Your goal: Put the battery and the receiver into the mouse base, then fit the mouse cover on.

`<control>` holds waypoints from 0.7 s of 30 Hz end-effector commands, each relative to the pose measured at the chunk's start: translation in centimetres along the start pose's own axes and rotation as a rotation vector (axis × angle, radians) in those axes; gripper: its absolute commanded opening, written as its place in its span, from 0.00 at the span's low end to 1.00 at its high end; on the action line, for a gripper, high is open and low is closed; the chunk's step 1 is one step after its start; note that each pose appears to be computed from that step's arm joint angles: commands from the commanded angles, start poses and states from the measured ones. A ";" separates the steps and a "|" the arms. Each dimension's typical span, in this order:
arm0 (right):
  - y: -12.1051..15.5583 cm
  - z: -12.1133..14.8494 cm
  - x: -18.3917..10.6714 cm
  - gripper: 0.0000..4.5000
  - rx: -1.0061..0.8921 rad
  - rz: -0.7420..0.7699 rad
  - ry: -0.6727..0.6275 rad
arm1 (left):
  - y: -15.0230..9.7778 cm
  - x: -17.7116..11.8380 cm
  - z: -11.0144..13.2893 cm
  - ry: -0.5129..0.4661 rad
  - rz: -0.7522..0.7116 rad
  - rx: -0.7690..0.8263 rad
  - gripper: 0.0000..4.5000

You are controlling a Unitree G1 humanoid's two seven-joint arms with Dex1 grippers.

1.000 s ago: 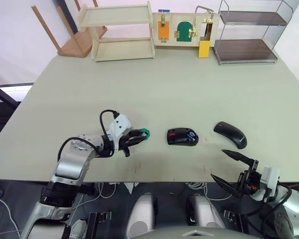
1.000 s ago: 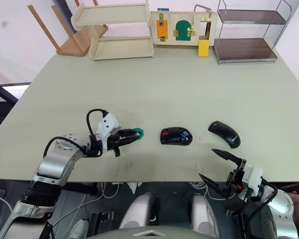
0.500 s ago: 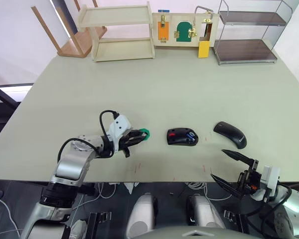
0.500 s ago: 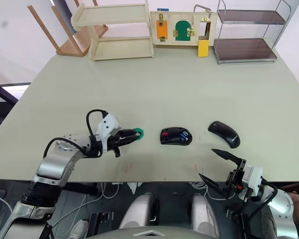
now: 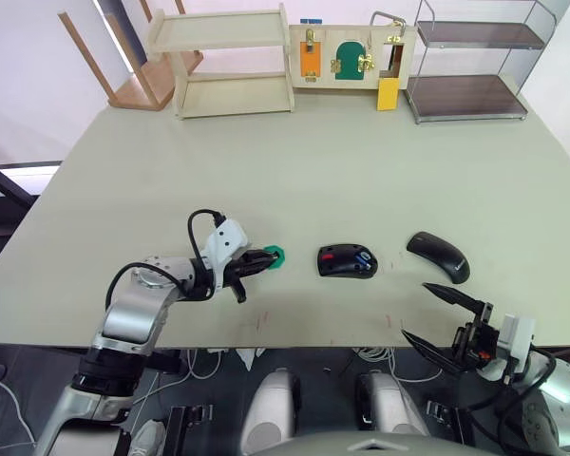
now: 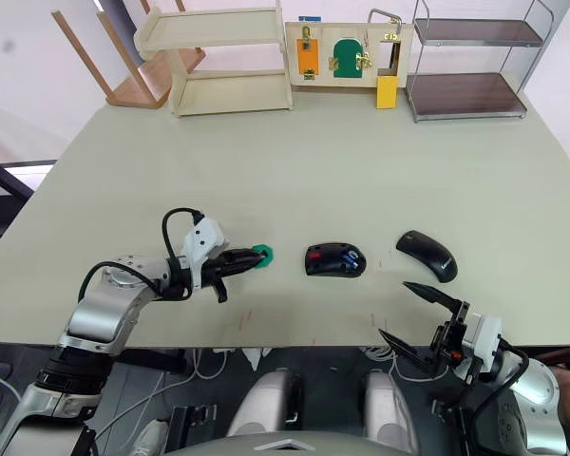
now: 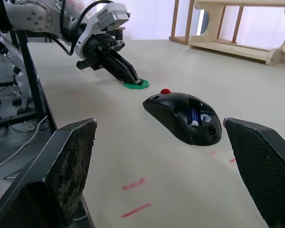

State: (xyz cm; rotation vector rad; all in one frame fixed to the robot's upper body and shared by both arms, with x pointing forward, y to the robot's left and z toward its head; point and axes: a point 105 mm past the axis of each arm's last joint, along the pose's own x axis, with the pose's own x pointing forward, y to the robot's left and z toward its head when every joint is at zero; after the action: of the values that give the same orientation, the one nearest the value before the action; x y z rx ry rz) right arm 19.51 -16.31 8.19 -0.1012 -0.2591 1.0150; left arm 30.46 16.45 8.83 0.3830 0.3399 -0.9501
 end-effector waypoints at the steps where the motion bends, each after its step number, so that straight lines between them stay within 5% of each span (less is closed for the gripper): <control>1: -0.1 1.2 0.4 1.00 -0.035 0.028 -0.044 | 0.7 -0.9 1.9 -0.017 -0.008 0.082 0.00; 21: 0.0 4.2 4.7 1.00 0.112 0.116 -0.067 | 1.6 -2.3 6.5 -0.050 -0.263 0.366 0.00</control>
State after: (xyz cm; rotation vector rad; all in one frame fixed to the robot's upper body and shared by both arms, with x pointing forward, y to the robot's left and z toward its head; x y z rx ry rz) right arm 20.73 -12.77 12.04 0.0035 -0.2527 1.1523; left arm 31.47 16.37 15.23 0.6284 0.2028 -1.2551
